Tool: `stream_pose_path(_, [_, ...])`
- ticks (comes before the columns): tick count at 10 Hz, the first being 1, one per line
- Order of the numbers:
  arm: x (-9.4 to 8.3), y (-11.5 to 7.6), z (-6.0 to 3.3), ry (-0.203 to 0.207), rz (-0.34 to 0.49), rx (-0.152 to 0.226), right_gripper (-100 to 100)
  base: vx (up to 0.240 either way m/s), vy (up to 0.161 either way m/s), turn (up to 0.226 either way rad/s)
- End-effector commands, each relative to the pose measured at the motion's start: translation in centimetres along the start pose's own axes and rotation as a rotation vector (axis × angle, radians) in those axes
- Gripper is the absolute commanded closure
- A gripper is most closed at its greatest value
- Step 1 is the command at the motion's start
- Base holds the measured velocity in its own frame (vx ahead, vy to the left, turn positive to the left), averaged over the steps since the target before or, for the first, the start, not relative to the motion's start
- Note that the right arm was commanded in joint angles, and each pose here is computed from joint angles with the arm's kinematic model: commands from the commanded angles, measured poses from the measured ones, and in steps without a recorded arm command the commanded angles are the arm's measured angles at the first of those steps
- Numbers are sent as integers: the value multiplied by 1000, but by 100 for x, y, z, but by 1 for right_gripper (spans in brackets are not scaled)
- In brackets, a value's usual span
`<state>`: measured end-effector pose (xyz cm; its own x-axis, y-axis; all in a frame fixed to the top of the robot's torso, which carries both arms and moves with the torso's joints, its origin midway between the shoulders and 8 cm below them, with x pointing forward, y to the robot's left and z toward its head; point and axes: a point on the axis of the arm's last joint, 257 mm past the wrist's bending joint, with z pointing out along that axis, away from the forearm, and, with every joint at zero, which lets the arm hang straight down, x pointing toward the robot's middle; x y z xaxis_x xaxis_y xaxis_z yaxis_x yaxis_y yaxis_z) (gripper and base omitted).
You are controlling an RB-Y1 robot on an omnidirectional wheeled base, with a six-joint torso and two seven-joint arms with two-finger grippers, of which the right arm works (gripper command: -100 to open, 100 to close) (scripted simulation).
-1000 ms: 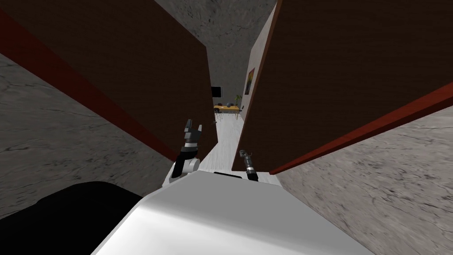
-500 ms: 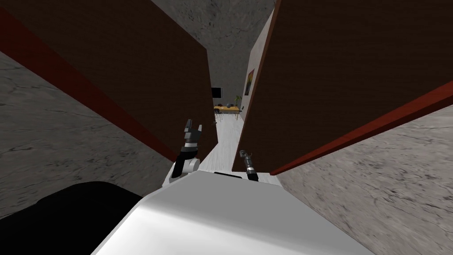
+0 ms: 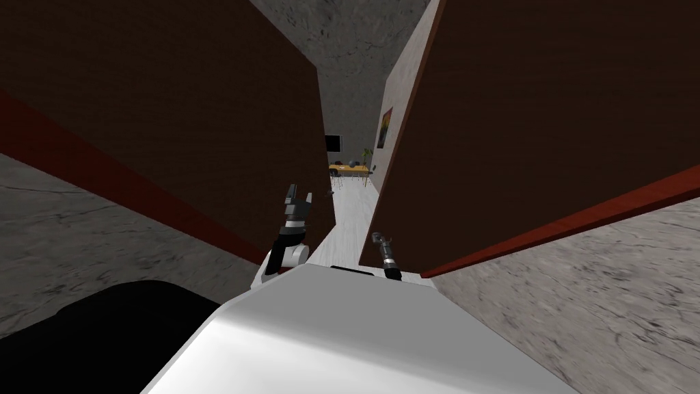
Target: Push the door open
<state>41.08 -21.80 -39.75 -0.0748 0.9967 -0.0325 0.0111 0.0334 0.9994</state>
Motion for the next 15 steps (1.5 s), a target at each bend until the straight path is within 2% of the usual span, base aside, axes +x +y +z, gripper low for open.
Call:
stream_pose_path(1, [-211,78,30,-32,-21,-14,100,208,47,-84])
stream_pose_path(3, [-318,80,34,-54,-28,-14,100,174,79,-81])
stream_pose_path(9, [-686,88,42,-153,-37,-15,100,183,81,-92])
stream_pose_path(15, [-851,68,32,-245,-6,-13,100,187,83,-90])
